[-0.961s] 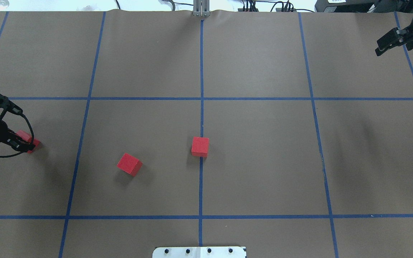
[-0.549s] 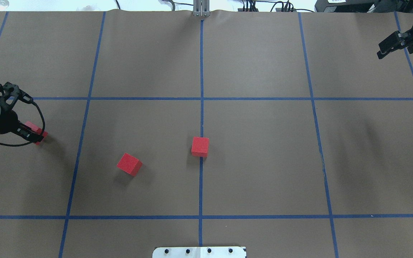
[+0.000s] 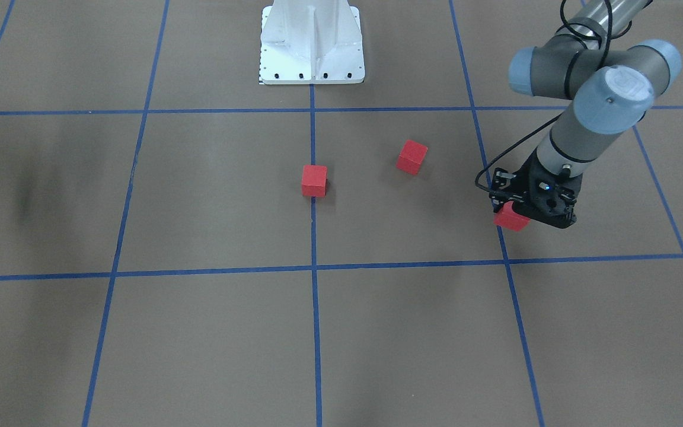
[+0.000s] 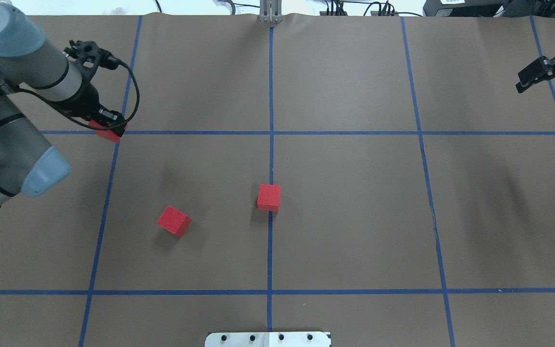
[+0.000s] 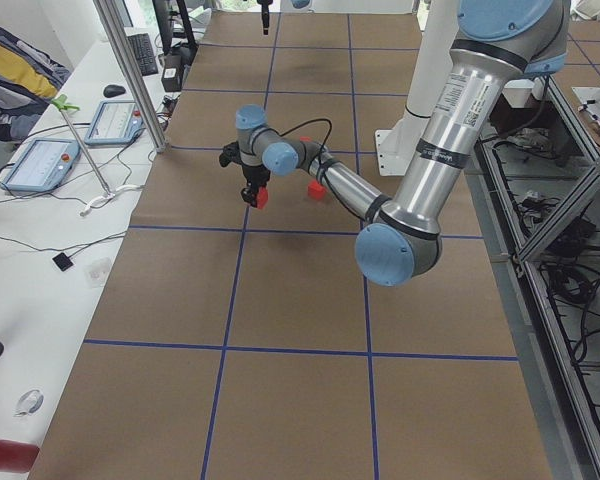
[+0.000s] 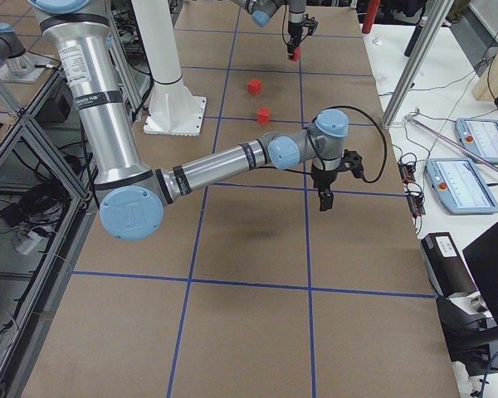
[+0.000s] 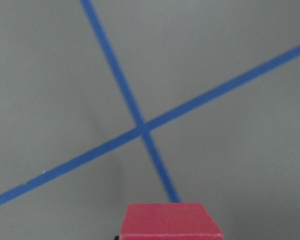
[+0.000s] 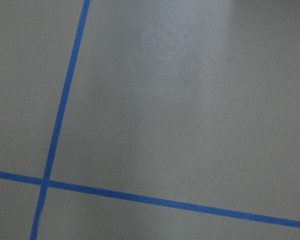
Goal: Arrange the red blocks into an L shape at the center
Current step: 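Carry the red cube with the left gripper beside the center cube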
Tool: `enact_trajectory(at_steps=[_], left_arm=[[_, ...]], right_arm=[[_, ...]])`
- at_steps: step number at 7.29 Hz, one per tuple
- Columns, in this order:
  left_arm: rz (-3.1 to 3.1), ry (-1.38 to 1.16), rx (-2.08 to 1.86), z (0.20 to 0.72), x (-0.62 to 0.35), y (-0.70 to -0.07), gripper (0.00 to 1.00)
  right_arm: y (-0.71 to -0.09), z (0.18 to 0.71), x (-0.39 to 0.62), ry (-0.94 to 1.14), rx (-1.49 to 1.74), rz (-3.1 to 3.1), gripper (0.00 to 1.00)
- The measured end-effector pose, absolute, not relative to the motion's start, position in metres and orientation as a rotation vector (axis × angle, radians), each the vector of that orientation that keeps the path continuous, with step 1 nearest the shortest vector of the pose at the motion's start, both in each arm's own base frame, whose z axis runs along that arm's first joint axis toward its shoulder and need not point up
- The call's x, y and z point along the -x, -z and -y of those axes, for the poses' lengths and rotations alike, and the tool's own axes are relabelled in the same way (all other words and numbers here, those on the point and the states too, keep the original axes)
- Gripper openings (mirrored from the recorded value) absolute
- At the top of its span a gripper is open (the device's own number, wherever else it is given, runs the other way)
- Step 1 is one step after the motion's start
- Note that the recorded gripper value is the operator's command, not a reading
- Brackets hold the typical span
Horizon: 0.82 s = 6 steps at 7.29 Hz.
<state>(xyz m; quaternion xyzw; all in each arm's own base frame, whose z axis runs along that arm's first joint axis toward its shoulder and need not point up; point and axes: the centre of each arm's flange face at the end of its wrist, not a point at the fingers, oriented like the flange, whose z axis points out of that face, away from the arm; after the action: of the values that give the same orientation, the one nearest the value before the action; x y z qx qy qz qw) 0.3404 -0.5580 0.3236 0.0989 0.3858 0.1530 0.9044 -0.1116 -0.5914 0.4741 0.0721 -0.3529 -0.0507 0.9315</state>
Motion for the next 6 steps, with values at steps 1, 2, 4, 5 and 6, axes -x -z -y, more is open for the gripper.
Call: enact_trajectory(at_steps=[1, 2, 4, 5, 6], left_arm=[[-0.816, -0.27, -0.175, 0.56, -0.368, -0.276, 0.08], [-0.829, -0.235, -0.148, 0.552, -0.403, -0.241, 0.08], [-0.817, -0.174, -0.121, 0.538, -0.478, -0.188, 0.08], [-0.808, -0.158, -0.108, 0.53, -0.516, -0.167, 0.08], [-0.801, -0.15, -0.099, 0.52, -0.544, -0.152, 0.08]], right_arm=[[-0.476, 0.59, 0.111, 0.104, -0.148, 0.722, 0.99], [-0.476, 0.59, 0.111, 0.104, -0.149, 0.723, 0.99], [-0.475, 0.591, 0.111, 0.103, -0.15, 0.723, 0.99], [-0.474, 0.591, 0.111, 0.102, -0.151, 0.724, 0.99], [-0.473, 0.591, 0.112, 0.101, -0.152, 0.724, 0.99]])
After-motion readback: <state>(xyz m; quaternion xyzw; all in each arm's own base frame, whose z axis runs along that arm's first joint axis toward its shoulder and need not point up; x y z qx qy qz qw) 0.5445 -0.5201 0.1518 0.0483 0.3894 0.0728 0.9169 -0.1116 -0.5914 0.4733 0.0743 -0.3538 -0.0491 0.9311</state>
